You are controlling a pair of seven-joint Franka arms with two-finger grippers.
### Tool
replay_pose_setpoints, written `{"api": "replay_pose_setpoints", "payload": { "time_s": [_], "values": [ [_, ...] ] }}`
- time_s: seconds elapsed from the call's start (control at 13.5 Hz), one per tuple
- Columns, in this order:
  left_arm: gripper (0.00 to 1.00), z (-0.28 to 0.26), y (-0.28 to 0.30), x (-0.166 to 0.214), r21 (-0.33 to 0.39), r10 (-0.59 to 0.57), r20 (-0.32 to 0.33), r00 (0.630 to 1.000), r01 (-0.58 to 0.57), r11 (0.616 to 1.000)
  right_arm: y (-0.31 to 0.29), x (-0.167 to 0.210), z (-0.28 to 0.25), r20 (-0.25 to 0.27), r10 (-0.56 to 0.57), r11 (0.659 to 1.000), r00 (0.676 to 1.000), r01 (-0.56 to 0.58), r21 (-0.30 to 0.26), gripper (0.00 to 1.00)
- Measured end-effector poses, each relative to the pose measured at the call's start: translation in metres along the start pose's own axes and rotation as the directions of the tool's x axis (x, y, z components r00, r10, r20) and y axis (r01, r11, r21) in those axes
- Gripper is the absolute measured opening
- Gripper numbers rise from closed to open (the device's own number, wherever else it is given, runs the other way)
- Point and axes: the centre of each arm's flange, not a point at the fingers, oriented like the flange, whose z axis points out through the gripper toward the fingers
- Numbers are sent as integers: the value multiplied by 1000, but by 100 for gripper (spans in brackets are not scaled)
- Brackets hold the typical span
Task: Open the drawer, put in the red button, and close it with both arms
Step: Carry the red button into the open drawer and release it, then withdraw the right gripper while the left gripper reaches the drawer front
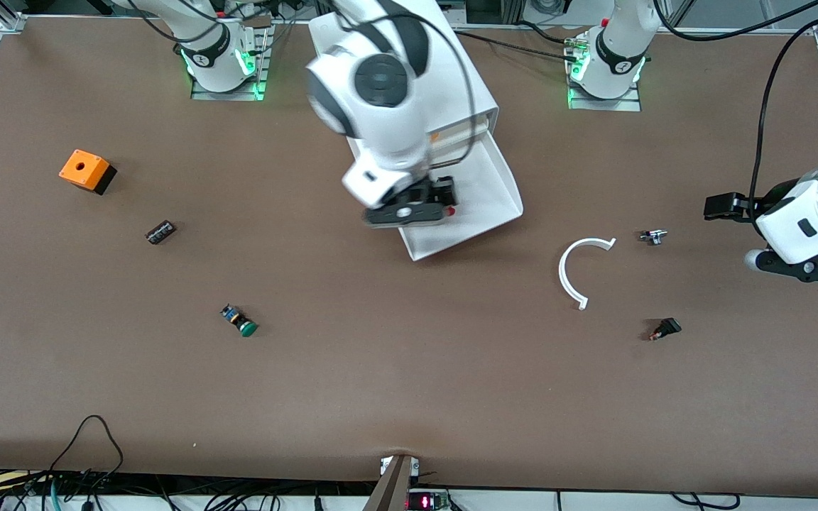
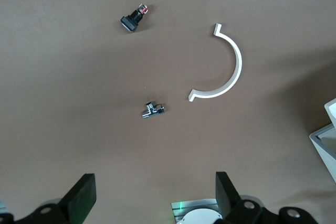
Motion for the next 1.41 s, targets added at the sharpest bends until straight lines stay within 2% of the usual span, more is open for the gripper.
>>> {"api": "replay_pose_setpoints", "payload": {
  "time_s": [0.15,0.37,0.52,0.74,0.89,1.04,1.41],
  "values": [
    [100,0,9,1,4,9,0,1000,-9,1000,73,28,-48,46,-67,998,997,68,-10,100],
    [100,-1,63,8,18,-57,0,998,57,998,163,43,-95,67,-179,984,982,180,-15,100],
    [100,5,110,14,-20,-114,7,993,114,993,223,32,-119,79,-226,974,971,227,-1,100],
    [100,36,178,40,-80,-218,-1,976,217,973,303,-15,-157,75,-243,970,967,240,39,100],
    [100,62,234,53,-97,-305,-29,952,301,949,334,-48,-168,71,-241,970,968,237,54,100],
    [100,83,281,55,-106,-366,-58,929,359,927,349,-63,-170,58,-258,966,964,256,31,100],
    [100,141,344,59,-186,-490,-137,861,463,866,404,-38,-155,24,-331,943,943,331,-17,100]
  ]
}}
